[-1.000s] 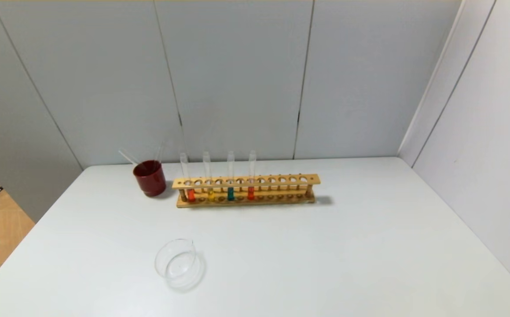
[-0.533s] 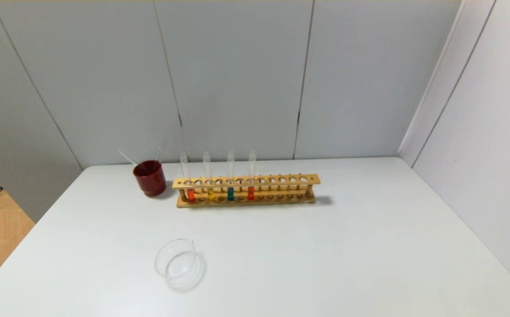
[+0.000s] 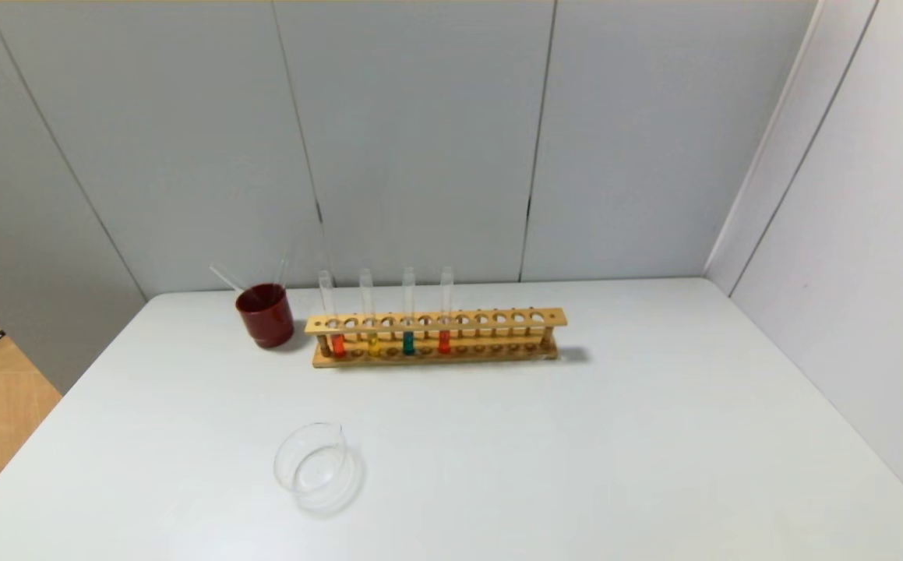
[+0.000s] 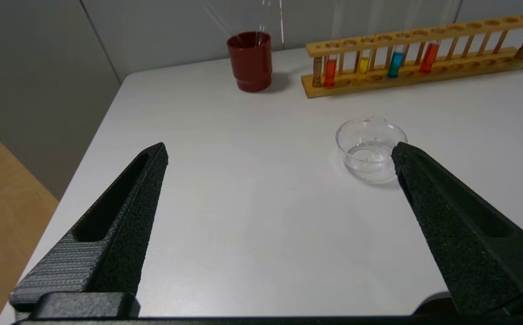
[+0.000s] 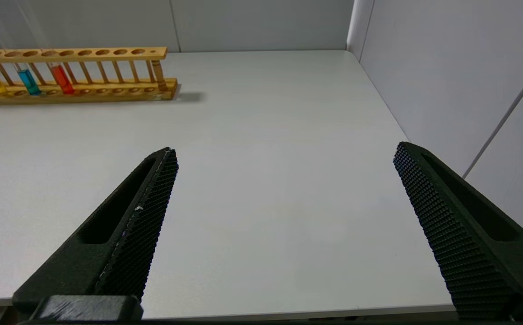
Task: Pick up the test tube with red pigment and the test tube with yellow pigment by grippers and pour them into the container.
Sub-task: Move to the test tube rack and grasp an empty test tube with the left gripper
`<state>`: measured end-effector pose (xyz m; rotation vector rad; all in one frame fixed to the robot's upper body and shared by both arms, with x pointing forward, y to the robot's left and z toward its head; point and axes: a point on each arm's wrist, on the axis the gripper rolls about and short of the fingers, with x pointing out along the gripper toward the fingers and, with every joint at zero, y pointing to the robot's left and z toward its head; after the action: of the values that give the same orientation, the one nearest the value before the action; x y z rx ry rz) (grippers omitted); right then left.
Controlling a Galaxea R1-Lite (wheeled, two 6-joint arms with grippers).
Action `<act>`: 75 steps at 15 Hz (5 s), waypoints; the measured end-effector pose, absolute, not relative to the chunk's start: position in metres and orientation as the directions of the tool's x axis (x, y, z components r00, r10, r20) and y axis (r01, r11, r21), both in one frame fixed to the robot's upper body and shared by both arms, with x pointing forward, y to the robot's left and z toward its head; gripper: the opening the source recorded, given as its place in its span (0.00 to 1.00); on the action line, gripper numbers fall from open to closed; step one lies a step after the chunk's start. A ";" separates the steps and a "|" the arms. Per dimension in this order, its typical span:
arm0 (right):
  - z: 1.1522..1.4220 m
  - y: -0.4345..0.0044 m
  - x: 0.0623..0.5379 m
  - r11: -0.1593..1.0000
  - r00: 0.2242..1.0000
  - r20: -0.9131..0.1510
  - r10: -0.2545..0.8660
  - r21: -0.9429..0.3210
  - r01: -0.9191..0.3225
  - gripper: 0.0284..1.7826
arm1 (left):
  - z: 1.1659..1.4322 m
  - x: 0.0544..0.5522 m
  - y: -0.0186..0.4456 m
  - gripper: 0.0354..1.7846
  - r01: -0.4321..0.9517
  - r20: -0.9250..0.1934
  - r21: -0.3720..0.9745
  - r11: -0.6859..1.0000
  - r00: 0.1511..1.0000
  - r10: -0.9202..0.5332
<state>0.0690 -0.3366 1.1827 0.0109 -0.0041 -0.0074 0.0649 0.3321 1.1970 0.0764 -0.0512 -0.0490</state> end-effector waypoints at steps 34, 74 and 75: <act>1.183 -0.337 0.069 1.000 1.000 0.004 -0.008 0.011 0.008 0.98 | 1.268 0.400 0.300 0.98 0.287 -0.260 -0.009 0.958 0.924 -0.279; 1.183 -0.337 0.069 1.000 1.000 0.004 -0.008 0.011 0.008 0.98 | 1.202 0.484 0.262 0.85 0.371 -0.298 0.001 0.928 0.886 -0.354; 1.183 -0.337 0.069 1.000 1.000 0.004 -0.007 0.011 0.007 0.98 | 1.201 0.484 0.262 0.78 0.372 -0.299 0.000 0.928 0.886 -0.355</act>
<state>0.0690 -0.3366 1.1827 0.0109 -0.0041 -0.0074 0.4838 0.2616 1.2013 0.0582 0.2998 -0.3782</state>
